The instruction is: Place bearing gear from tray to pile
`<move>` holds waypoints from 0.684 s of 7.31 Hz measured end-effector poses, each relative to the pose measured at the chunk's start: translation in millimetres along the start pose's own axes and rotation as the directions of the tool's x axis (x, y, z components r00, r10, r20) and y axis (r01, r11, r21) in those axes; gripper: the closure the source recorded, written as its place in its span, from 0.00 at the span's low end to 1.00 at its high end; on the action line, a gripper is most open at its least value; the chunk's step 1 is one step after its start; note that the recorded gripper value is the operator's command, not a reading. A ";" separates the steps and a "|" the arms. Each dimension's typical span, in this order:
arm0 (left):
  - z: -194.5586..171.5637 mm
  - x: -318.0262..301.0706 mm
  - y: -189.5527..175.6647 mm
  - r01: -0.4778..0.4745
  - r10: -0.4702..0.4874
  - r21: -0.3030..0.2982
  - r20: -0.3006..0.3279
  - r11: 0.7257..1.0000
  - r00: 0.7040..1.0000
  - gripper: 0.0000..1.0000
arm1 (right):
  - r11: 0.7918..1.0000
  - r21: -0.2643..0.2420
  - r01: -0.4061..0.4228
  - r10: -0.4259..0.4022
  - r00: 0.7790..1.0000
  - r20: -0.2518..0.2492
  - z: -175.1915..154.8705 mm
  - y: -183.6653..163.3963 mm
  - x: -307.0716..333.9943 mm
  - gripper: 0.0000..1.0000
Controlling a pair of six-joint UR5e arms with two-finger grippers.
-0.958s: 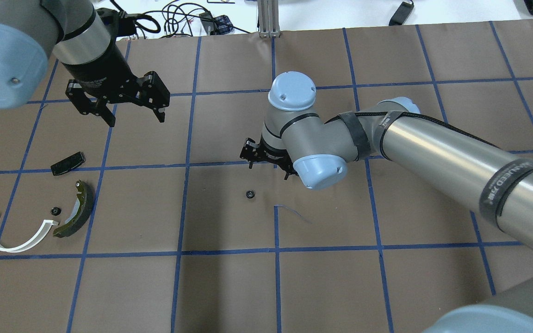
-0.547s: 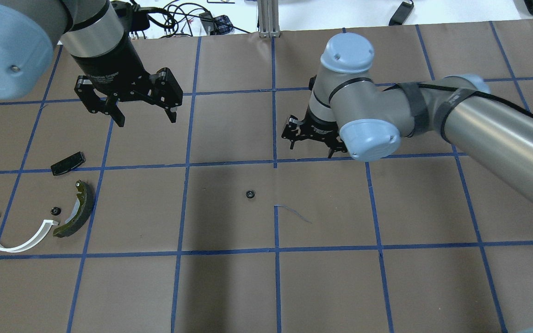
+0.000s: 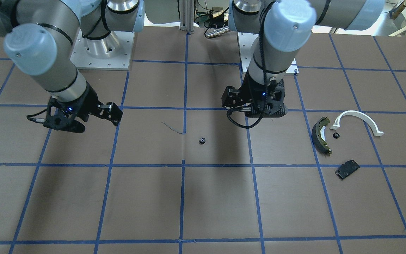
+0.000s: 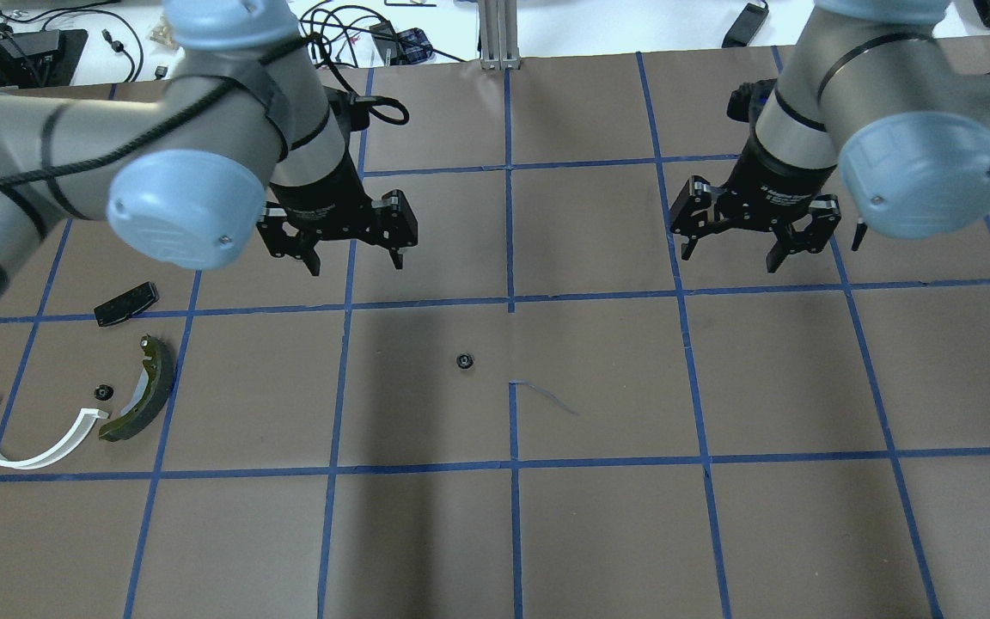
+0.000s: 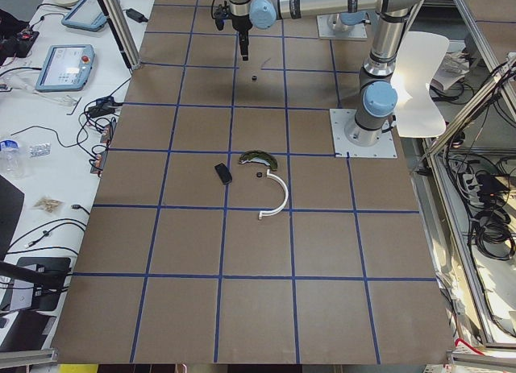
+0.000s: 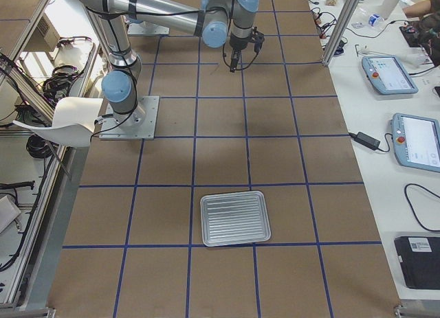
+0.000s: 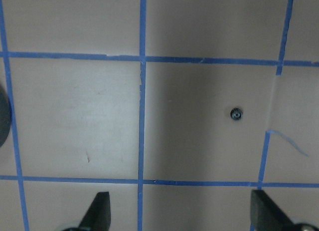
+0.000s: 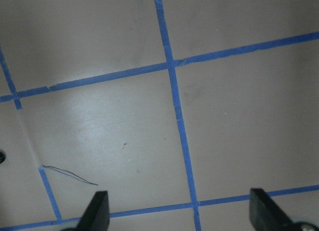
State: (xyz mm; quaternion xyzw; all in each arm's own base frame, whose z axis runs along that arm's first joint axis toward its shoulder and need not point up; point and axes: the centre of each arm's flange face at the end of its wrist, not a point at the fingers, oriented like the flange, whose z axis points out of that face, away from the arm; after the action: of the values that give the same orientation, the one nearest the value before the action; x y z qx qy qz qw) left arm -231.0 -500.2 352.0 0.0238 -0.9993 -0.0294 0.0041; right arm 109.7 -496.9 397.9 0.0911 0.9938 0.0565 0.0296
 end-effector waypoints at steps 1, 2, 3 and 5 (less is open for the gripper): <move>40.7 26.3 11.4 0.019 -0.019 0.001 0.003 1.000 1.000 0.00 | 1.000 -0.004 -0.001 0.001 1.000 -0.009 -31.5 12.2 3.4 0.00; 77.3 47.4 23.3 0.038 -0.038 0.006 0.004 0.999 0.999 0.03 | 1.000 -0.001 -0.003 0.003 1.000 -0.012 -58.2 20.2 3.7 0.00; 111.3 59.2 33.8 0.041 -0.041 -0.005 0.012 0.999 0.999 0.03 | 1.000 0.007 -0.002 0.002 1.000 -0.013 -75.0 23.9 3.3 0.00; 154.7 67.3 37.2 0.038 -0.038 -0.008 0.017 0.999 0.999 0.07 | 1.000 0.023 0.005 -0.005 1.000 -0.010 -85.8 24.7 2.7 0.00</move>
State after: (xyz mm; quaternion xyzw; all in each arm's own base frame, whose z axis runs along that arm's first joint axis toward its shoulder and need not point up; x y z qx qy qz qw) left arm -301.4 -457.2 200.2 0.0426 -0.9985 -0.0339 -0.0047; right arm 105.4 -481.4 485.8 0.0889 0.9947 0.0456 0.0238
